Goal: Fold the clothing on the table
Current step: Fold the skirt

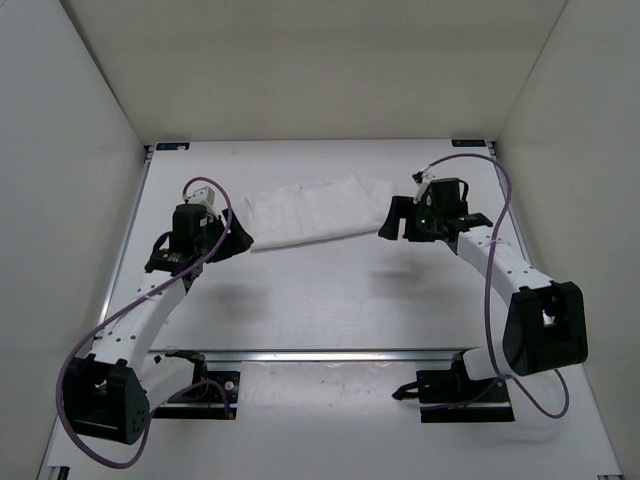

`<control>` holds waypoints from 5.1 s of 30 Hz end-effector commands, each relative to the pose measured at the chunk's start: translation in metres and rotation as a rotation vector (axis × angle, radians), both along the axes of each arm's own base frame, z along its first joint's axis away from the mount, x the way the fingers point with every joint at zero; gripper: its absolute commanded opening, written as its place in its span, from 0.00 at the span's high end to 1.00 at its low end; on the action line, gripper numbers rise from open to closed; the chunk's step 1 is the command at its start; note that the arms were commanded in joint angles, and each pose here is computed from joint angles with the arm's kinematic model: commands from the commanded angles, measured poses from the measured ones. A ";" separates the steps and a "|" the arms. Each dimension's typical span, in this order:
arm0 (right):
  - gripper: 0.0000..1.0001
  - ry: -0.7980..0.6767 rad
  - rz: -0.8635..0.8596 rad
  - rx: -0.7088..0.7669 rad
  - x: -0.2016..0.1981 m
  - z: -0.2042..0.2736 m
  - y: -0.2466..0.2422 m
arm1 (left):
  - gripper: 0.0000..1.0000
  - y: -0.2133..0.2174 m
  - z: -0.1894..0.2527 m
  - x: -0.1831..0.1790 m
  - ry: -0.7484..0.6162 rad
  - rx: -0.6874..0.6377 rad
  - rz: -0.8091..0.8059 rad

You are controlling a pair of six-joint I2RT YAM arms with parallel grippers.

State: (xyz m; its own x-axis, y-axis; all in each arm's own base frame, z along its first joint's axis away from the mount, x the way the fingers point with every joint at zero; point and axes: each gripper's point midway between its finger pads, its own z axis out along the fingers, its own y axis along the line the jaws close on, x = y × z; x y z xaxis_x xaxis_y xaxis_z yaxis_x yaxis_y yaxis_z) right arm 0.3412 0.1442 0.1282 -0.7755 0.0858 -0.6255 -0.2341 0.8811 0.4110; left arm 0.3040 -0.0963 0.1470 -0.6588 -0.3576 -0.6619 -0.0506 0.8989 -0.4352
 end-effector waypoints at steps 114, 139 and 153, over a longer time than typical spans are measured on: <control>1.00 0.083 0.272 0.126 0.000 0.054 0.192 | 1.00 -0.198 -0.127 0.082 0.420 -0.463 -0.094; 1.00 0.103 0.286 0.105 0.002 0.032 0.202 | 1.00 -0.116 -0.080 0.064 0.330 -0.494 -0.032; 1.00 0.136 0.377 0.094 -0.004 0.005 0.260 | 1.00 -0.108 -0.143 0.022 0.494 -0.430 0.010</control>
State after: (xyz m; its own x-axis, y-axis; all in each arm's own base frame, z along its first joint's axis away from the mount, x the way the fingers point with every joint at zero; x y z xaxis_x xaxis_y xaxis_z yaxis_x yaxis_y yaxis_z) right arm 0.3334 0.3823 0.1161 -0.8647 -0.1687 -0.4731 -0.4270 0.7428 0.5157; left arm 0.3317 -0.2080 0.0153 -0.8390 -0.5387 -0.0765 -0.3412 0.6304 -0.6973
